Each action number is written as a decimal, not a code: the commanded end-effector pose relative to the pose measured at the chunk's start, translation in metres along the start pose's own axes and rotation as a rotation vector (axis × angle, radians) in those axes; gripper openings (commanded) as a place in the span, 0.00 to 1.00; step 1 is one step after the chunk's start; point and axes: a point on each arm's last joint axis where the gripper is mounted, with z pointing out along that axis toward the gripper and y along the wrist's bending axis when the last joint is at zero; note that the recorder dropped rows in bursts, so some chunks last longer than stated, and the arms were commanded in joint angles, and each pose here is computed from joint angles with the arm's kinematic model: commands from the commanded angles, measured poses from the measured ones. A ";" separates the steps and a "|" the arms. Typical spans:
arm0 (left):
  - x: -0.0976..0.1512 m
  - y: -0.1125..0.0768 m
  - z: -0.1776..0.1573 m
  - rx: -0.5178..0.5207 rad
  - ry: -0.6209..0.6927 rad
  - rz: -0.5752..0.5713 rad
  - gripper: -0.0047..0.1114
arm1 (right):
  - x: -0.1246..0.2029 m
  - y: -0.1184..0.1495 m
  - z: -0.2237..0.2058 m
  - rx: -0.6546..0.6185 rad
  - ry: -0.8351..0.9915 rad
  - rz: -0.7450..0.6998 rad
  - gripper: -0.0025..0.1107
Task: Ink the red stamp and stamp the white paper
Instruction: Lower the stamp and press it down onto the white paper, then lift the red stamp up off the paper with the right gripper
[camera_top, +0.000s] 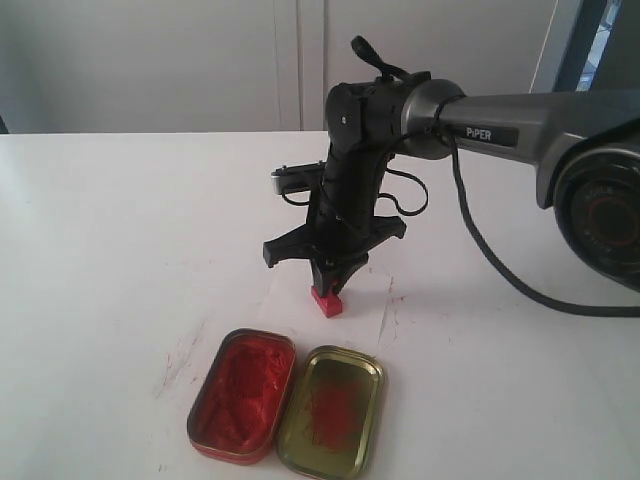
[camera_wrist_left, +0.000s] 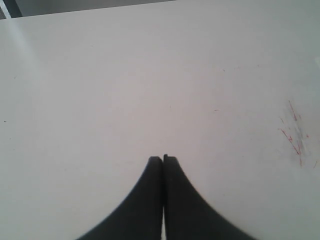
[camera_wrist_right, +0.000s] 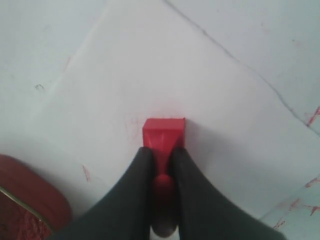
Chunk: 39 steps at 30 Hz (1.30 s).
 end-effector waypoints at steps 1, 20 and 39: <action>0.001 0.000 0.000 -0.002 -0.005 0.001 0.04 | -0.003 0.000 0.016 0.012 -0.044 -0.014 0.02; 0.001 0.000 0.000 -0.002 -0.005 0.001 0.04 | 0.001 0.005 -0.021 0.003 -0.071 -0.002 0.02; 0.001 0.000 0.000 -0.002 -0.005 0.001 0.04 | 0.006 0.007 -0.033 0.005 -0.047 -0.005 0.02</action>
